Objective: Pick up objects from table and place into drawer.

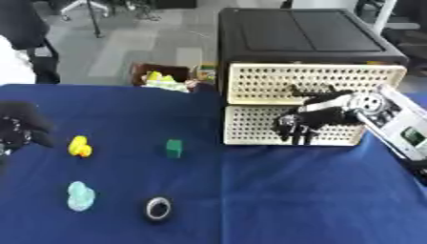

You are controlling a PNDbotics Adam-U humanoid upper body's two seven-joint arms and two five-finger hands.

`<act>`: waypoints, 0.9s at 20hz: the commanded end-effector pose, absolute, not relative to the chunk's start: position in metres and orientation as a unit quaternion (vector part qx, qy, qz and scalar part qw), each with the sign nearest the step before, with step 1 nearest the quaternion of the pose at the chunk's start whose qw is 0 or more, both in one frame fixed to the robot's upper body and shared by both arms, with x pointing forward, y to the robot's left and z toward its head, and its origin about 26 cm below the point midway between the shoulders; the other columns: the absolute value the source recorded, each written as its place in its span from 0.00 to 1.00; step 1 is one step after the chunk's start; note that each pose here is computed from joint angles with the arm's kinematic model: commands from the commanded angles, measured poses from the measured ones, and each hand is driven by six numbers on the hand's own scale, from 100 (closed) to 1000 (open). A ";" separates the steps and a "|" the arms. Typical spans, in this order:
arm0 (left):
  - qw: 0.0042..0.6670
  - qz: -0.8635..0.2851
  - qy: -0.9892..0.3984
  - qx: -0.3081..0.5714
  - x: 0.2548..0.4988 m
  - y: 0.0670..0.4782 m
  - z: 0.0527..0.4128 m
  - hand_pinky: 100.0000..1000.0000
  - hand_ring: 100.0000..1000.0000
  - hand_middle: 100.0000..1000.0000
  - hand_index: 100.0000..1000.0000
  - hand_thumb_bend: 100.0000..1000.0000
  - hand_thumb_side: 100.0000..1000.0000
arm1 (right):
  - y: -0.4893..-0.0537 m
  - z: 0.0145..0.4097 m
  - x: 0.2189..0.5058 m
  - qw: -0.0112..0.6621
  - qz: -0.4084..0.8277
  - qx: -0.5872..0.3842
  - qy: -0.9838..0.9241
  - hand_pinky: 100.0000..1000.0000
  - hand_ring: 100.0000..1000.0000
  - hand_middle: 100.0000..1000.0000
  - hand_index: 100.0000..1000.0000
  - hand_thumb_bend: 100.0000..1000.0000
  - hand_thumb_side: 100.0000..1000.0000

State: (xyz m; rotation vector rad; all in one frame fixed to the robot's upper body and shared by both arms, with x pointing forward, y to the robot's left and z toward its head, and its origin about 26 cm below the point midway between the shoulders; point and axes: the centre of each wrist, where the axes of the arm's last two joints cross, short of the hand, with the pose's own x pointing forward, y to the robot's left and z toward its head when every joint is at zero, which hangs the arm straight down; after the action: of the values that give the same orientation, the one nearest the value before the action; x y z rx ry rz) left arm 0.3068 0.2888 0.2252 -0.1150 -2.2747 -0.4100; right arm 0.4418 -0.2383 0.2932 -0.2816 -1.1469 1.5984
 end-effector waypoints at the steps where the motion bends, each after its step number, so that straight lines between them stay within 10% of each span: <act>1: 0.386 -0.167 -0.907 -0.039 0.303 0.291 0.234 0.51 0.59 0.50 0.69 0.05 1.00 | -0.247 0.315 0.419 0.512 0.684 -0.125 -0.504 0.67 0.71 0.69 0.88 0.00 1.00; 18: 0.375 -0.165 -0.911 -0.040 0.303 0.294 0.232 0.52 0.59 0.52 0.71 0.04 1.00 | -0.257 0.347 0.301 0.345 0.527 -0.069 -0.774 0.82 0.68 0.58 0.78 0.00 1.00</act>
State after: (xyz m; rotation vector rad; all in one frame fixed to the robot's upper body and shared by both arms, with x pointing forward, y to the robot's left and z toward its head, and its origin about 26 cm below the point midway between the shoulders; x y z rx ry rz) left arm 0.3062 0.2919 0.2254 -0.1130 -2.2989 -0.4150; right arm 0.3127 -0.2560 0.3344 -0.1557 -1.8979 1.4183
